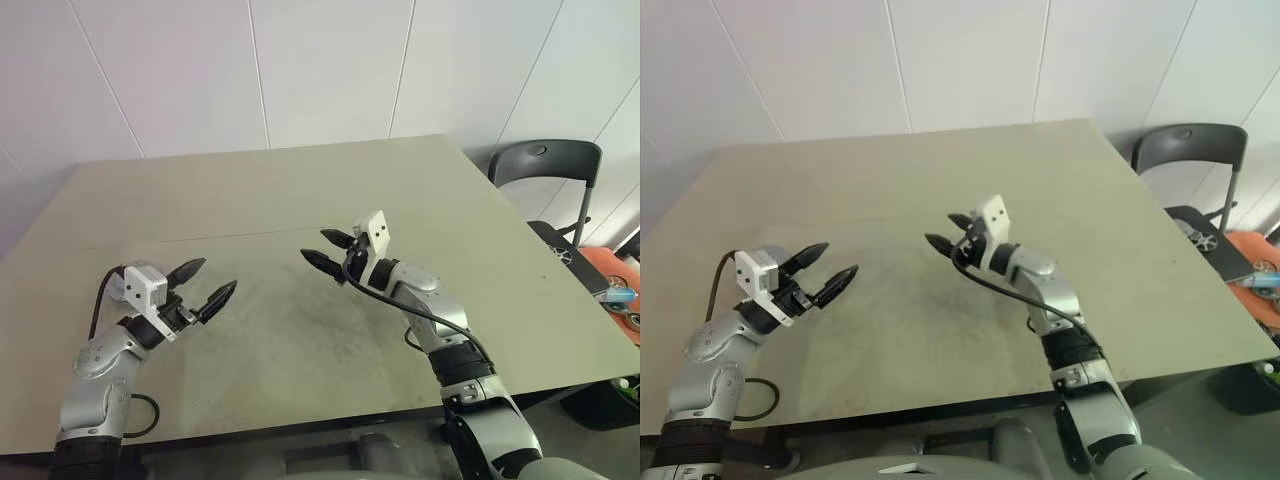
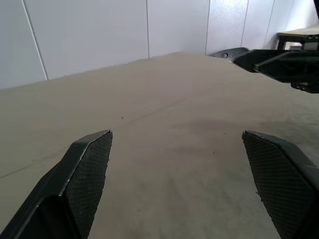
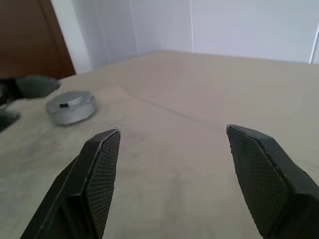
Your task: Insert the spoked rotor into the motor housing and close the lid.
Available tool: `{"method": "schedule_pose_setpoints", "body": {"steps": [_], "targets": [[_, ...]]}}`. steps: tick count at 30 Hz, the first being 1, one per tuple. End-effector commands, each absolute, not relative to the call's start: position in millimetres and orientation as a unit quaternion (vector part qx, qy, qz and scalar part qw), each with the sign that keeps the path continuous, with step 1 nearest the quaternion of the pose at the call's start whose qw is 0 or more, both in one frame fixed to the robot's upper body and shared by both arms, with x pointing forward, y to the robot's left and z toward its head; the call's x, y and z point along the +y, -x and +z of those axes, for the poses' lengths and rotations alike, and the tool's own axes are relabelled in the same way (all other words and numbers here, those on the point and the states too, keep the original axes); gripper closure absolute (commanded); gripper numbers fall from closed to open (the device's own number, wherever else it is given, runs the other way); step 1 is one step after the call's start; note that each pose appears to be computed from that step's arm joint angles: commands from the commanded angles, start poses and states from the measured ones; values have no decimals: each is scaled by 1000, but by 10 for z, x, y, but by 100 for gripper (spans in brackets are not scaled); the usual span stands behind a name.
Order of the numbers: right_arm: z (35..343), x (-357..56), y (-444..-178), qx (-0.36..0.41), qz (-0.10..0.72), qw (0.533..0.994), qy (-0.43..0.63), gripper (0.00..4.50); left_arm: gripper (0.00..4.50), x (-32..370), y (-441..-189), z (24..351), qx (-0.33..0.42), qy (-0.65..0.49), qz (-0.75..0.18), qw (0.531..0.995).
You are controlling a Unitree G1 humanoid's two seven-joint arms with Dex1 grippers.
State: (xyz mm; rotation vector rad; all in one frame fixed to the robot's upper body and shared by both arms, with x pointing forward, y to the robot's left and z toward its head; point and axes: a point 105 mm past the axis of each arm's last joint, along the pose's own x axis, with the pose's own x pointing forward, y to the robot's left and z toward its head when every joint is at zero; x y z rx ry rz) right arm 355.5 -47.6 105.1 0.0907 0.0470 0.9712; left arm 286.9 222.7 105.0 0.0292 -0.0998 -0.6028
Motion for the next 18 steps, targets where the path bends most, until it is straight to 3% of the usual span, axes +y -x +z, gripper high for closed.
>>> {"method": "schedule_pose_setpoints", "body": {"steps": [1, 18], "targets": [[1204, -512, -3555, -6, 472, 881, -43, 93, 5, 2278, -2870, 1252, -77, -47, -284, 955], [1129, -515, -3572, 1, 479, 877, -29, 93, 5, 2175, -2912, 1363, -84, -40, -288, 953]]}}
